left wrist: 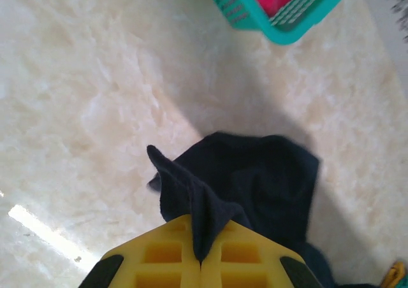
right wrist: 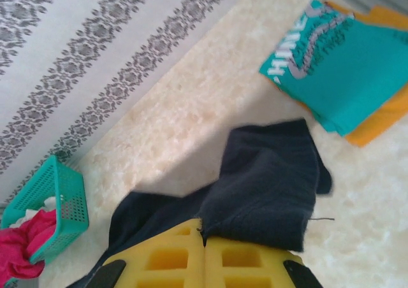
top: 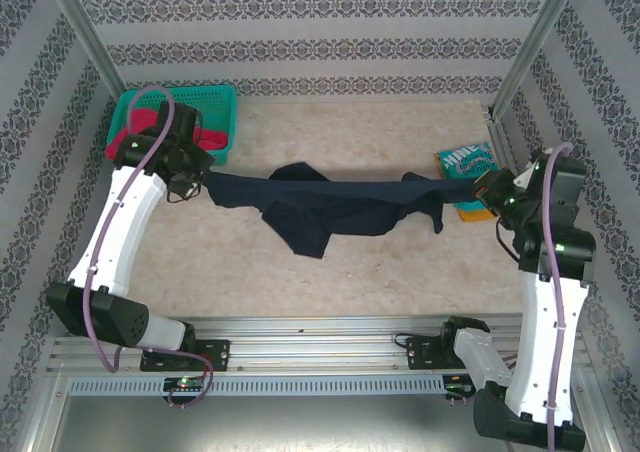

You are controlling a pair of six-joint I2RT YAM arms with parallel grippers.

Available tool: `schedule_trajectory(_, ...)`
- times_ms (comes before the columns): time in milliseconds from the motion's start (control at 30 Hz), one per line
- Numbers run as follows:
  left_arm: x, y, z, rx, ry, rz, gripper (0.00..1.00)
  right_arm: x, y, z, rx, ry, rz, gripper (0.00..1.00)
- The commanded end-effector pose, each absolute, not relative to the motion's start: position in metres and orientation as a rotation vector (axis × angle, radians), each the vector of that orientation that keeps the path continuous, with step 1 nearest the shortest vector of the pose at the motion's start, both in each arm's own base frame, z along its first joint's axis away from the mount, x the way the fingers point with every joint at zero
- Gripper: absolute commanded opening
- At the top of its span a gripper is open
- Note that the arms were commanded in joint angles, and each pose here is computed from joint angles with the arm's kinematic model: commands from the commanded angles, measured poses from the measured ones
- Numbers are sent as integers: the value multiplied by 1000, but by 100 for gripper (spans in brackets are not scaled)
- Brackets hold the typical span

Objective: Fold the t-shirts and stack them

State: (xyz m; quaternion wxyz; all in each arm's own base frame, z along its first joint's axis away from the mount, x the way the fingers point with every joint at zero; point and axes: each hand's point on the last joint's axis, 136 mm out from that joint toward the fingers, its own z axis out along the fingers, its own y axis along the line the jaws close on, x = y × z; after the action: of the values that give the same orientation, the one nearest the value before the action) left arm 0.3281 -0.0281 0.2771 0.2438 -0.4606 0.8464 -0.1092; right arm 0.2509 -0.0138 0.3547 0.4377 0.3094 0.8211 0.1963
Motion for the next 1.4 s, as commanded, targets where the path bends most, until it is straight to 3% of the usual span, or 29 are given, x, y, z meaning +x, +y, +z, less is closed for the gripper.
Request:
schedule_trajectory(0,301,-4,311,-1338,2217,-176,0,266,-21,380,647,2053,388,0)
schedule_trajectory(233,330,-15,300,-1311,2252,-204,0,321,-26,363,652,2051,443,0)
schedule_trajectory(600,478,-31,280,-1226,2189,-232,0,481,-12,334,586,2026,558,0)
schedule_trajectory(767,555,-35,313,-1090,2067,-328,0,542,-10,368,546,1916,612,0)
schedule_trajectory(900,606,-30,368,-1029,1793,-556,0,567,-8,443,461,1763,658,0)
schedule_trajectory(1067,602,-18,457,-958,1524,-704,0,551,-2,544,345,1553,777,0)
schedule_trajectory(1200,561,-11,532,-878,1383,-767,0,515,-9,604,302,1400,867,0)
schedule_trajectory(1367,511,-10,574,-813,1362,-758,0,475,-6,618,254,1427,808,0)
